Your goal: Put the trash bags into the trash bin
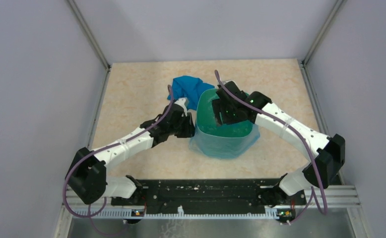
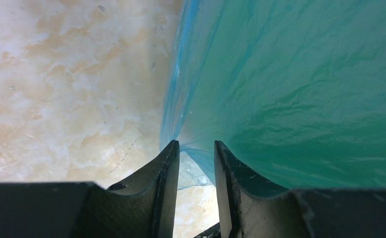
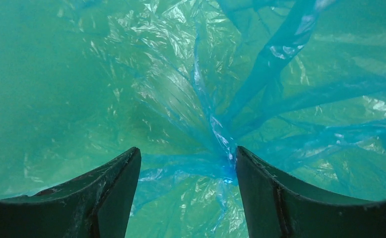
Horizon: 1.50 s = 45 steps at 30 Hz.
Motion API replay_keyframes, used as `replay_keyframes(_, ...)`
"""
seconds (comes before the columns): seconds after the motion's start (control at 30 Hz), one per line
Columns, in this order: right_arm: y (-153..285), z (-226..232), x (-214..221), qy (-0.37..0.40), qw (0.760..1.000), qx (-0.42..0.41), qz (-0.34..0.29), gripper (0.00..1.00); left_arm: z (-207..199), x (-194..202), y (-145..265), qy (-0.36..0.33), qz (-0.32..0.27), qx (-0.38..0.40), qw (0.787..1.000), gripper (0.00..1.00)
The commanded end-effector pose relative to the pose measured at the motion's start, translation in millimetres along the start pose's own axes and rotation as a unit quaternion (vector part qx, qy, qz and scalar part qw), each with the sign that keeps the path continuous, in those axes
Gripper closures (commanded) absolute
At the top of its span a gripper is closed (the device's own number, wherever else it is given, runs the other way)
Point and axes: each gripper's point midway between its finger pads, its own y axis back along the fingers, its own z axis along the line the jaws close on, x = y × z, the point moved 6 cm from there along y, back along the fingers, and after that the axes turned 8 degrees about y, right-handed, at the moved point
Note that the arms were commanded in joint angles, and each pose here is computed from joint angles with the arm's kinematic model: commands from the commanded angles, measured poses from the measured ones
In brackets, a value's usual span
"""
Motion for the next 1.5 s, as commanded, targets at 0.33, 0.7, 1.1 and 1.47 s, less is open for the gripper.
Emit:
replay_keyframes(0.33, -26, 4, 19, -0.004, 1.0, 0.0, 0.022, 0.3, 7, -26, 14, -0.009, -0.064, -0.015, 0.998, 0.61)
replay_keyframes(0.7, -51, 7, 28, 0.006, 0.999, 0.006, 0.04, 0.3, 8, -23, 8, -0.015, -0.047, -0.005, 0.999, 0.63)
replay_keyframes(1.1, -75, 5, 37, 0.023, 0.999, 0.002, 0.049, 0.3, 8, -24, 4, -0.017, -0.042, -0.006, 0.999, 0.64)
replay_keyframes(1.47, -90, 3, 45, 0.04, 0.998, 0.005, 0.049, 0.3, 9, -22, 2, -0.016, -0.037, -0.007, 0.999, 0.64)
